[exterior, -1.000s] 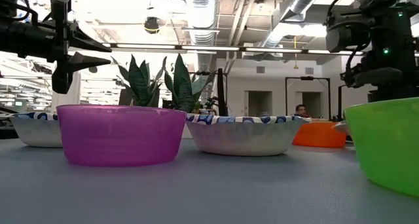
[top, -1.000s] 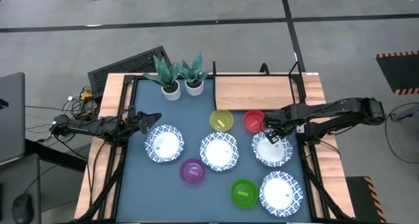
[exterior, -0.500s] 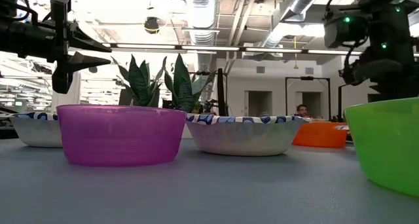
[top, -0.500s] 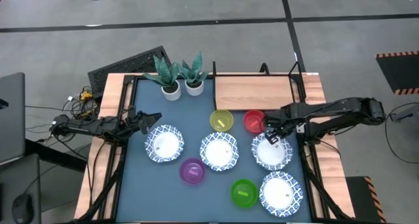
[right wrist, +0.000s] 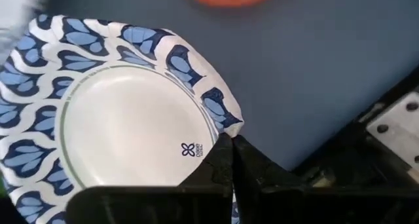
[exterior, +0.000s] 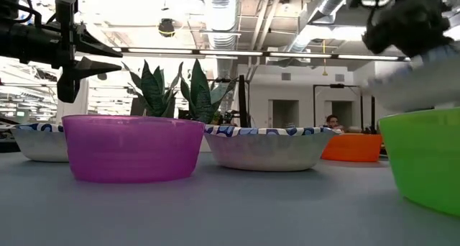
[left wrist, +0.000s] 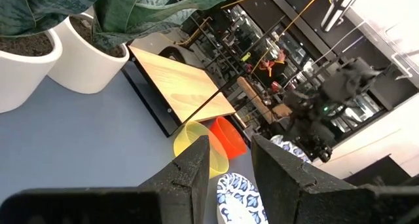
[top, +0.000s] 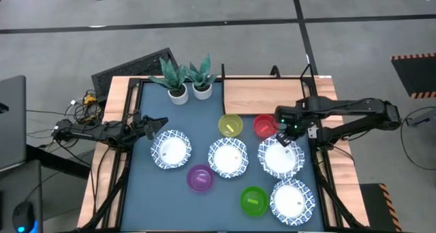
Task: Place and stack bowls onto a shelf
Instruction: Put the white patterned bowl on the shelf
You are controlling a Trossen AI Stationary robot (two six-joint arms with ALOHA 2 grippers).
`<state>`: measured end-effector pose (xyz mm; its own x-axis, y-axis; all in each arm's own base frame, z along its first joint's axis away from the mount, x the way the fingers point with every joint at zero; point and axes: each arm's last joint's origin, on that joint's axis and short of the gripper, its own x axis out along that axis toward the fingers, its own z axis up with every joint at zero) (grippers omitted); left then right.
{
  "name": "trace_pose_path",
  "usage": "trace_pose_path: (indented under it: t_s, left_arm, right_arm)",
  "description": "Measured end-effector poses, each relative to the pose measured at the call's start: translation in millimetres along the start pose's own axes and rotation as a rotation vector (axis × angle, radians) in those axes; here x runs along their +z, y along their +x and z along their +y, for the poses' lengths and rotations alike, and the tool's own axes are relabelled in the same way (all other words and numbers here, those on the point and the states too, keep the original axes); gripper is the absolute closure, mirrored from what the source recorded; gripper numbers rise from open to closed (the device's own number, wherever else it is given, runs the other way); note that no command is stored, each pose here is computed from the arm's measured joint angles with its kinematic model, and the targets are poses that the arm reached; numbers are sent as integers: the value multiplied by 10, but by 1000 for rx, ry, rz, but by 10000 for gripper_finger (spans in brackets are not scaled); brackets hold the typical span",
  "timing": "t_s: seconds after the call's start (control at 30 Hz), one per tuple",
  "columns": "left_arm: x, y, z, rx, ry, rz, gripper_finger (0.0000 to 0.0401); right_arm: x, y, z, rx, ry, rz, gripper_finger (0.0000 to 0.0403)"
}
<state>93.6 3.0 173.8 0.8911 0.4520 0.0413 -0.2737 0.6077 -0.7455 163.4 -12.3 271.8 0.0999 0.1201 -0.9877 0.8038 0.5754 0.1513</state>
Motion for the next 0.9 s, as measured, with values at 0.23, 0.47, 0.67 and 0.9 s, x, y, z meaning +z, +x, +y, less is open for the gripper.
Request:
trace_pose_path:
  t_s: [0.23, 0.47, 0.67, 0.9]
  left_arm:
    - [0, 0, 0, 1, 8, 0, 303]
    - [1, 0, 0, 1, 9, 0, 303]
    - [1, 0, 0, 1, 9, 0, 303]
    - [0, 0, 0, 1, 10, -1, 303]
  right_arm:
    - [264, -318, -51, -3, 99, -277, 384]
    - [652, -438, -434, -66, 334, -502, 384]
    - [812, -523, -878, -141, 523, -564, 384]
    - [883, -525, -1175, -234, 629, -554, 384]
